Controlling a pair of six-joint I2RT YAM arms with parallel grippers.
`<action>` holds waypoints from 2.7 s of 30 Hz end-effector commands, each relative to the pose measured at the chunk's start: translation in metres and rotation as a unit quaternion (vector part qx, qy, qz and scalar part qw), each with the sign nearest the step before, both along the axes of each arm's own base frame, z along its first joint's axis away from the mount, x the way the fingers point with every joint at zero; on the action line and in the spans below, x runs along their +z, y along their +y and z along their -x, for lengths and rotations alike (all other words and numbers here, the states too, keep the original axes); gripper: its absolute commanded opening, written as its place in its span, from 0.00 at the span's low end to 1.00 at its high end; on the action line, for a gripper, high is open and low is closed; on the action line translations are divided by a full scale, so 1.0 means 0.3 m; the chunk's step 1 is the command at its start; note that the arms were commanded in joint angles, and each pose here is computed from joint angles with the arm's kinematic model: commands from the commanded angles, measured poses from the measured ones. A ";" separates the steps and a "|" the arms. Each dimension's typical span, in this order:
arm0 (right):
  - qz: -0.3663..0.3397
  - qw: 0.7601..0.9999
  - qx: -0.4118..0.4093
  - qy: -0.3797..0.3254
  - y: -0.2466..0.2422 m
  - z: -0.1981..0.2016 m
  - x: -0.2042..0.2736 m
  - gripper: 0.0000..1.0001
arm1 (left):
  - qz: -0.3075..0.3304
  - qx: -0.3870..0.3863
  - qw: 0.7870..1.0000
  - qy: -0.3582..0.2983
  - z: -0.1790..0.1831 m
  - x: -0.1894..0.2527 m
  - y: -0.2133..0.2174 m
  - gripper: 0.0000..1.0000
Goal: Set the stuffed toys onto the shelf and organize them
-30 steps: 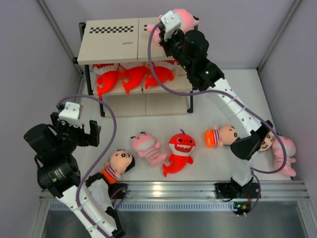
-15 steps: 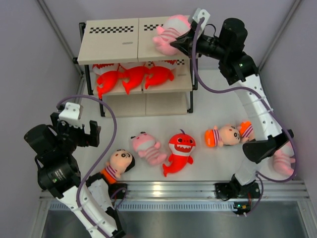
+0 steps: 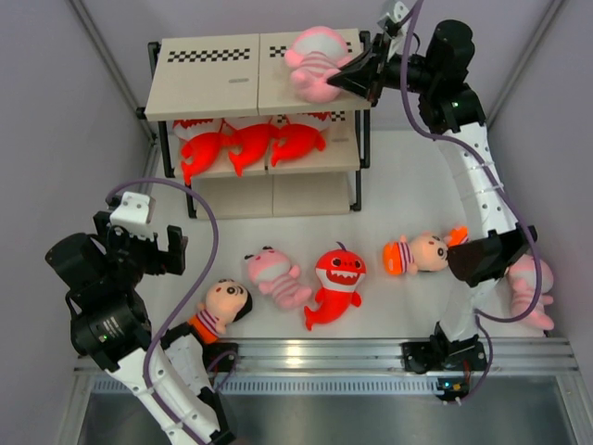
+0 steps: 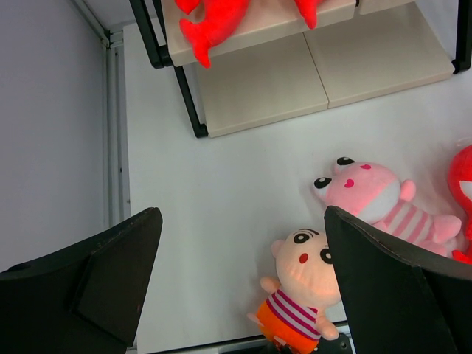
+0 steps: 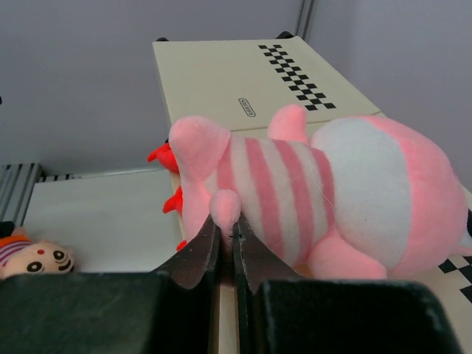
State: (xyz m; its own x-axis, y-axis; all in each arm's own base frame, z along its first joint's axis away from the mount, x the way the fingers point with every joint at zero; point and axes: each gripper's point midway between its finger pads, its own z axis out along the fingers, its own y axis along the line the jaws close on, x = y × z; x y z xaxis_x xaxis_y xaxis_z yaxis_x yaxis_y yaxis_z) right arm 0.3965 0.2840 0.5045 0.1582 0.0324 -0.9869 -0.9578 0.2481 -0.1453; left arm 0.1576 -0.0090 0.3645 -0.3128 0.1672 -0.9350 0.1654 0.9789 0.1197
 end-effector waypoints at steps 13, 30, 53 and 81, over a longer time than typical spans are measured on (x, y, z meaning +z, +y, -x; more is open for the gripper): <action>-0.043 0.999 -0.024 0.023 -0.095 -0.128 0.036 0.21 | 0.000 0.000 1.000 -0.004 -0.014 0.014 0.008 0.97; -0.076 0.994 -0.065 -0.037 -0.177 0.028 0.240 0.88 | 0.007 -0.013 1.000 0.016 -0.021 -0.059 0.006 0.98; 0.192 0.956 -0.119 0.190 0.087 0.652 -0.917 0.84 | -0.022 0.035 0.986 0.164 -0.006 -0.425 0.146 0.96; 0.285 0.936 -0.050 0.202 0.275 0.782 -1.299 0.00 | -0.026 0.019 0.986 0.166 0.002 -0.456 0.131 0.95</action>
State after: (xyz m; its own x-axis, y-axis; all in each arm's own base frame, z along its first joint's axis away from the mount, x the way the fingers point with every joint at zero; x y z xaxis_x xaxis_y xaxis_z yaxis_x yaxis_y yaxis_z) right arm 0.1587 0.3526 0.0619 -0.3093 -0.6135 -0.7266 -0.9343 0.3384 0.1120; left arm 0.1539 0.0304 0.2216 -0.6325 0.1707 -0.7556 0.1526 0.9838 0.0945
